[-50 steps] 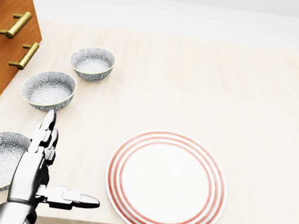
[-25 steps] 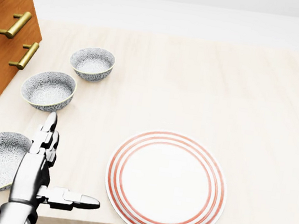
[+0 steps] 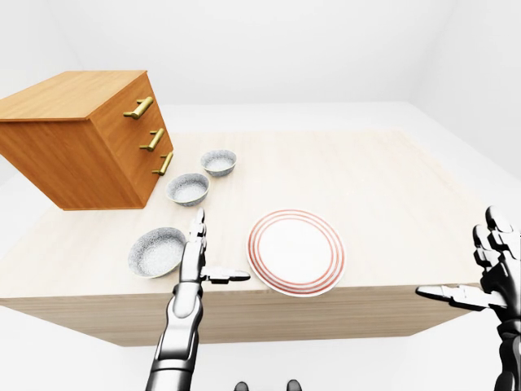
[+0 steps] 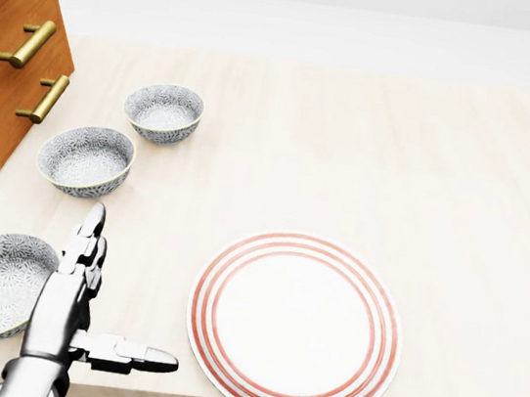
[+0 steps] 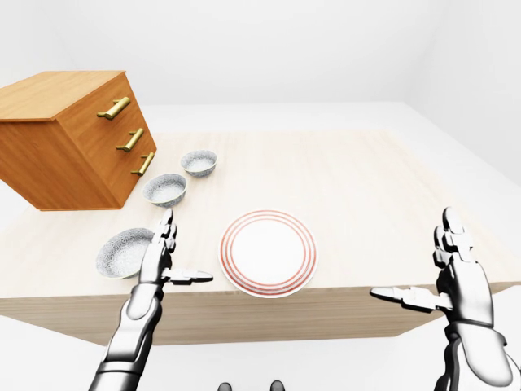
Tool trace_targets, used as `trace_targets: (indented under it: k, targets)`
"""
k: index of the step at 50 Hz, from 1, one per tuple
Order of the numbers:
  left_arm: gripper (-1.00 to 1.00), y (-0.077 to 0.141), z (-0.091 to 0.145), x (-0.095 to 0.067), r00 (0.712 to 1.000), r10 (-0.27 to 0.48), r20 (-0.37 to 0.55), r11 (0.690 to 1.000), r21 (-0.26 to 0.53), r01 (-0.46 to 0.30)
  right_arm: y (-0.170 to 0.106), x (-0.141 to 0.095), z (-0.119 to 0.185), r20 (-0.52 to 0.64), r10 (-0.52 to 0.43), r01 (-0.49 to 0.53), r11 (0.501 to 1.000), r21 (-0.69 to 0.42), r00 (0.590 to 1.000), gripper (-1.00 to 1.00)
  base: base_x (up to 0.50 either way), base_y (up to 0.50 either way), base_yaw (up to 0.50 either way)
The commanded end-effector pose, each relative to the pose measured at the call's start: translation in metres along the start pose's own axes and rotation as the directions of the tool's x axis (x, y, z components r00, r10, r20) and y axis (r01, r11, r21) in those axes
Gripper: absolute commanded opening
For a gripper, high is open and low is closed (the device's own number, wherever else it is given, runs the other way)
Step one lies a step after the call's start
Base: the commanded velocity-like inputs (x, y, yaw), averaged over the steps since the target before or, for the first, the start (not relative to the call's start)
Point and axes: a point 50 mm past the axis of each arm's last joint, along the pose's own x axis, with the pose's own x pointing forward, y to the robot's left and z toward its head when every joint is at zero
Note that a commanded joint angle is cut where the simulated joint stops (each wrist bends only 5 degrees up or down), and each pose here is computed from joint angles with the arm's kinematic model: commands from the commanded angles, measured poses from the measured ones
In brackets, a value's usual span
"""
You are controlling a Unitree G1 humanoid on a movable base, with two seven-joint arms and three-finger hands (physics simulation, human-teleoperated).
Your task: Put the bowl in the middle on the plate.
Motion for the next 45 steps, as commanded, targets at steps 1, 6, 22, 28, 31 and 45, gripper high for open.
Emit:
trace_targets:
  k: [1, 6, 22, 28, 31, 45]
  targets:
    - [1.00, 0.000, -0.004, 0.000, 1.000, 0.020, -0.018, 0.999, 0.045, -0.019, 0.002, -0.005, 0.006, 0.032, 0.062, -0.063, 0.998, 0.019, 0.998, 1.00, 0.37, 0.20, 0.00]
    - [1.00, 0.000, -0.004, 0.000, 1.000, 0.018, -0.015, 0.999, 0.049, -0.017, 0.002, -0.005, 0.006, 0.034, 0.065, -0.065, 0.998, 0.022, 0.997, 1.00, 0.37, 0.19, 0.00]
    - [1.00, -0.001, 0.006, -0.004, 0.999, 0.012, 0.035, 0.990, 0.141, -0.017, 0.001, -0.004, 0.006, 0.033, 0.057, -0.057, 0.998, 0.015, 0.998, 1.00, 0.46, 0.19, 0.00]
    - [1.00, -0.003, 0.068, -0.015, 0.956, -0.069, 0.286, 0.902, 0.427, -0.063, 0.001, -0.001, 0.003, 0.015, 0.027, -0.027, 1.000, 0.009, 1.000, 1.00, 0.06, 0.04, 0.00]
    - [1.00, -0.004, 0.074, -0.016, 0.952, -0.084, 0.294, 0.893, 0.446, -0.059, 0.001, 0.000, 0.001, 0.009, 0.026, -0.026, 1.000, 0.009, 1.000, 1.00, 0.00, 0.00, 0.00]
    - [1.00, -0.006, 0.085, -0.015, 0.939, -0.125, 0.322, 0.802, 0.590, -0.095, 0.002, -0.003, 0.003, 0.014, 0.044, -0.044, 0.999, 0.002, 0.999, 1.00, 0.00, 0.00, 0.00]
